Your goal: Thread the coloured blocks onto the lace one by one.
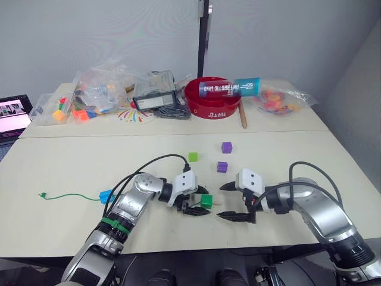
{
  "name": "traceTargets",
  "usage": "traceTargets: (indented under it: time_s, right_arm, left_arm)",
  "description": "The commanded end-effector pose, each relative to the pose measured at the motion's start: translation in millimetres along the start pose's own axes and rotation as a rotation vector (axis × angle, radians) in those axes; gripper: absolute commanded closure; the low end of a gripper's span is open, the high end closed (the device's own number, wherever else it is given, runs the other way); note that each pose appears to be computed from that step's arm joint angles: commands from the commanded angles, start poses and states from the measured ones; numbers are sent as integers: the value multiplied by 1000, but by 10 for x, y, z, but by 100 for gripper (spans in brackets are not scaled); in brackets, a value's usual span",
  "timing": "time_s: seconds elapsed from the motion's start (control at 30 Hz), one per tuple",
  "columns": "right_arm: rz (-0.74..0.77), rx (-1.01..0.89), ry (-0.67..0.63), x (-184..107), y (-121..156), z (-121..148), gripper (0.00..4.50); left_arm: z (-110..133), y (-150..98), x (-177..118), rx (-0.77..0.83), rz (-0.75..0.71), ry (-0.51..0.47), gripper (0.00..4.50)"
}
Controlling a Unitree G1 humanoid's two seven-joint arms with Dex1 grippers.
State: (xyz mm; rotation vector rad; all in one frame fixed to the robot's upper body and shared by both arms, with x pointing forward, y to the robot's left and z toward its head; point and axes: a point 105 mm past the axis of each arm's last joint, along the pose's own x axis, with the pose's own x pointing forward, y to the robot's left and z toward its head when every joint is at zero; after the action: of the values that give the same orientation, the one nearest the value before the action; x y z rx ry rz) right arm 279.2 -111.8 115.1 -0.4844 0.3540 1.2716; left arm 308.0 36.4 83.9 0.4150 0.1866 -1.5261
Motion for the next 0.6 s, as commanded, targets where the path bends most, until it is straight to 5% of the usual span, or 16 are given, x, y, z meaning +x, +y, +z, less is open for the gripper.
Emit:
traceTargets:
  time_s: [0.03,0.13,0.53,0.6]
  right_arm:
    - [-13,-27,6,-7,-31,22,0]
    - [-24,-23,19,14,-60,-14,0]
    - [8,-29,36,118,-133,-125,0]
    - [14,-30,41,134,-140,-157,74]
  left_arm:
    - [88,27,4,35,4,-21,249]
    - [82,12,-1,33,-2,-22,330]
    - [32,-38,-59,36,-29,-5,330]
    - [31,-35,-58,37,-29,-3,330]
